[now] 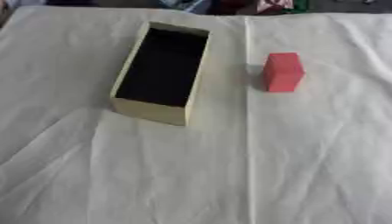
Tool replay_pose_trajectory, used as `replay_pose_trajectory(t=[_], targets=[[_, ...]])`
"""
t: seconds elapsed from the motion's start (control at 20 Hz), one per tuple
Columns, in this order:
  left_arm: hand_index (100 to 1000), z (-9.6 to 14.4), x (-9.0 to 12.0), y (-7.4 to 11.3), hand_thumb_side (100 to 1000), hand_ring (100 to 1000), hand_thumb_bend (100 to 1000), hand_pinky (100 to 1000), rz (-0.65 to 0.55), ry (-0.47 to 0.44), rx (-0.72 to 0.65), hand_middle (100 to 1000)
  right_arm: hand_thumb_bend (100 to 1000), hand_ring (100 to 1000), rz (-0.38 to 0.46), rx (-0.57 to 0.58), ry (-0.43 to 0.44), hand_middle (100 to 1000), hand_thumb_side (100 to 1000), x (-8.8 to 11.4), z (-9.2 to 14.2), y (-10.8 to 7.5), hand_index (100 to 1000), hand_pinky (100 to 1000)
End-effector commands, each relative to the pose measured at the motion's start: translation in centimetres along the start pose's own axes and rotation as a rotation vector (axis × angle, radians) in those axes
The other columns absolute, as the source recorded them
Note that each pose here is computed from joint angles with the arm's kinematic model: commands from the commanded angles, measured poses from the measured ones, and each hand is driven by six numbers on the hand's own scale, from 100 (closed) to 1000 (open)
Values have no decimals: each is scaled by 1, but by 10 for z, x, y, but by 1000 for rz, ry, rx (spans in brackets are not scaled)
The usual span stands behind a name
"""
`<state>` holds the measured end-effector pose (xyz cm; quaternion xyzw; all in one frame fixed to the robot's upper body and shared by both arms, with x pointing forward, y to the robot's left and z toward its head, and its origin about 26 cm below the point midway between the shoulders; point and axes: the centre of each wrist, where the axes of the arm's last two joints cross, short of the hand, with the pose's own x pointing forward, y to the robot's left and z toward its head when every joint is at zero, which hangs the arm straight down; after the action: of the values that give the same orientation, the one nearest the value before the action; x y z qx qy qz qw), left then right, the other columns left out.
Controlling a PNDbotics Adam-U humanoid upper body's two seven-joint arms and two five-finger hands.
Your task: Pick up objects on the table and place them in the box.
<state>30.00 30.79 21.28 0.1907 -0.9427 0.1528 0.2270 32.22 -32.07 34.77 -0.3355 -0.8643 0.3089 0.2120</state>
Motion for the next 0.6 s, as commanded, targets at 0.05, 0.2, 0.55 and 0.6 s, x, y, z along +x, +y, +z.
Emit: replay_pose_trajectory(t=[0.05, 0.2, 0.55, 0.6], targets=[[669, -8, 7, 0, 100, 539, 167, 573, 3, -40, -31, 522, 100, 827, 158, 110, -2, 864, 488, -9, -9, -18, 892, 820], [669, -8, 8, -1, 100, 539, 167, 572, 7, -40, -40, 522, 100, 842, 216, 200, -10, 873, 483, -20, -15, -14, 899, 823], [668, -8, 8, 0, 100, 539, 165, 572, 4, -35, -53, 521, 112, 882, 274, 391, -41, 897, 496, -38, -32, 20, 923, 846], [668, -7, 7, 0, 100, 539, 164, 571, 2, -34, -54, 521, 136, 883, 279, 418, -52, 897, 495, -39, -35, 26, 922, 846]])
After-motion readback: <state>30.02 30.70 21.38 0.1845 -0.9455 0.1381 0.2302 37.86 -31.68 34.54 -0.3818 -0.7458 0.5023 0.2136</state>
